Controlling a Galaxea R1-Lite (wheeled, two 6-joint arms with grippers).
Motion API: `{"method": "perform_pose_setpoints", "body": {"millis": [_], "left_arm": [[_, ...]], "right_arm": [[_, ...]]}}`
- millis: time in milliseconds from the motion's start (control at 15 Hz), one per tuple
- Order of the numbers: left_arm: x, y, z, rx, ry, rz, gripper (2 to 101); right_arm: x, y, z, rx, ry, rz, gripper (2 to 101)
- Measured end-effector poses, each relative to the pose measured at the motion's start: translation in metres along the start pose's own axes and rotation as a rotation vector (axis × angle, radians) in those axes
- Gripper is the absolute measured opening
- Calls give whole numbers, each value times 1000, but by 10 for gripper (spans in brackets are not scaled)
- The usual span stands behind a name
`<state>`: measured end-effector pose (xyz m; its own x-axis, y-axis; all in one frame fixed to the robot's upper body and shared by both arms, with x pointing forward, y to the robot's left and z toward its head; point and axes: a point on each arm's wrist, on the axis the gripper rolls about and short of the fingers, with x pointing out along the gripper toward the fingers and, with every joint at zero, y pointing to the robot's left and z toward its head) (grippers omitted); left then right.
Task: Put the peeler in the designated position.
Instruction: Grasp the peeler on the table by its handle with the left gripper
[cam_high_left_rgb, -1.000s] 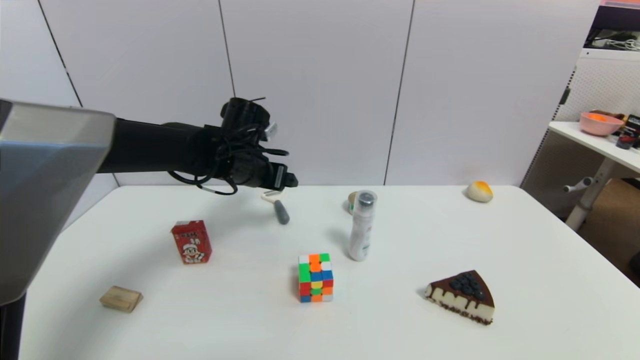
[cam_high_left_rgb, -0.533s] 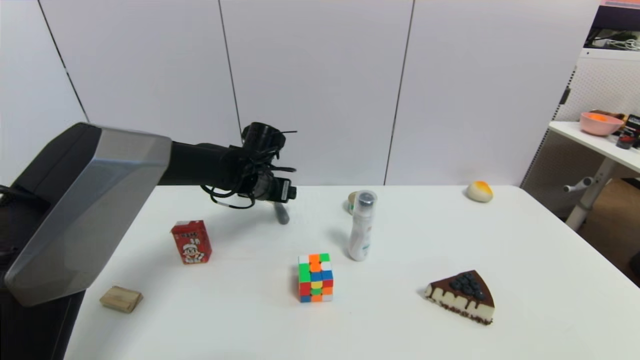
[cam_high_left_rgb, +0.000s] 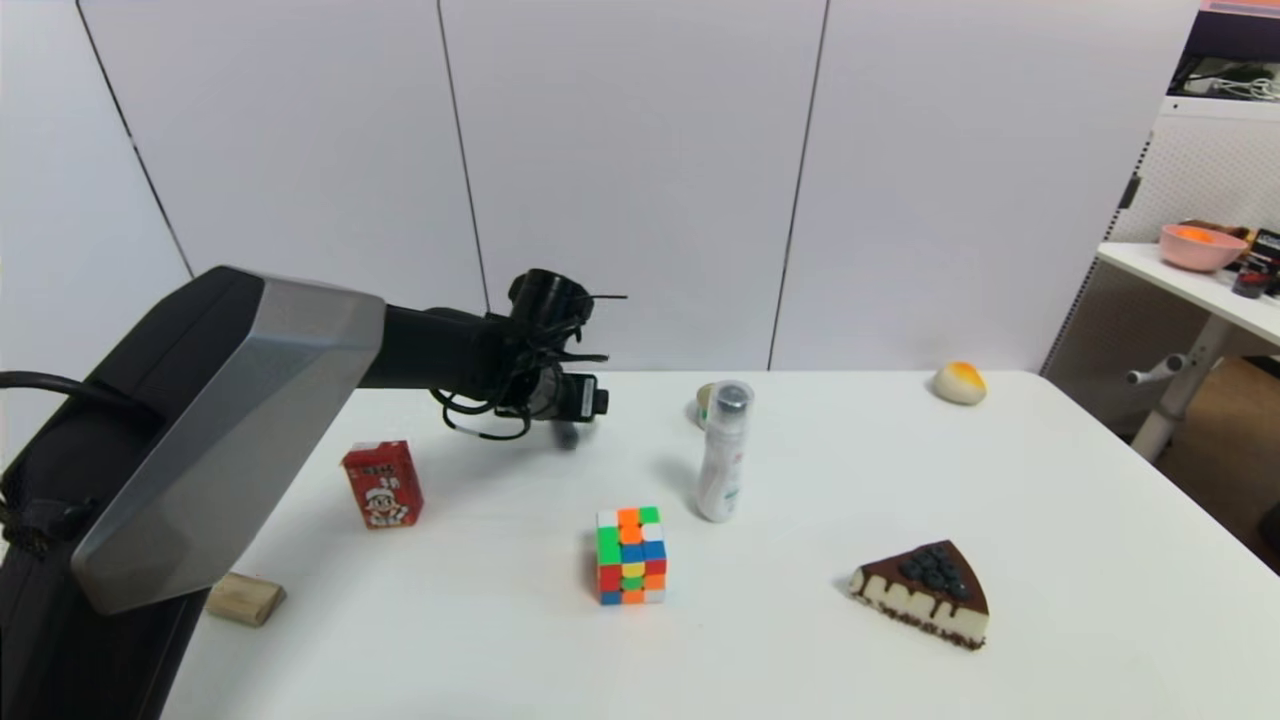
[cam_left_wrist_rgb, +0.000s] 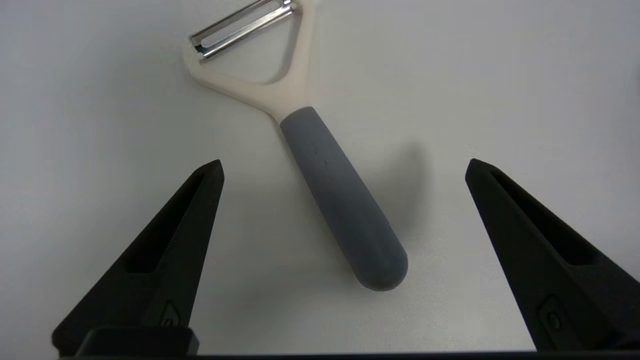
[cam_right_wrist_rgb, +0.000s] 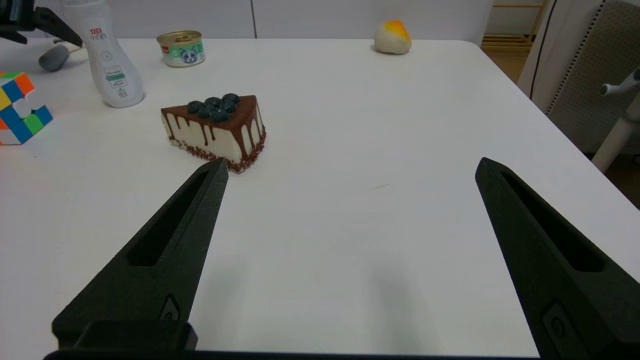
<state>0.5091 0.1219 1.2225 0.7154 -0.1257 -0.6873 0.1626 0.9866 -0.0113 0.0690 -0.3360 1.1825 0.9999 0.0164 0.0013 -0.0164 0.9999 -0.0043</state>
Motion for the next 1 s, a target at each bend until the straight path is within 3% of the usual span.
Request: {"method": "perform_pose_setpoints", "body": {"millis": [267, 1000], "left_arm": [[4, -3, -4, -53, -11, 76, 978], [5, -15, -11, -94, 4, 61, 978]], "right_arm": [[0, 0, 0, 0, 0, 0, 980], [0, 0, 0, 0, 0, 0, 980]]}}
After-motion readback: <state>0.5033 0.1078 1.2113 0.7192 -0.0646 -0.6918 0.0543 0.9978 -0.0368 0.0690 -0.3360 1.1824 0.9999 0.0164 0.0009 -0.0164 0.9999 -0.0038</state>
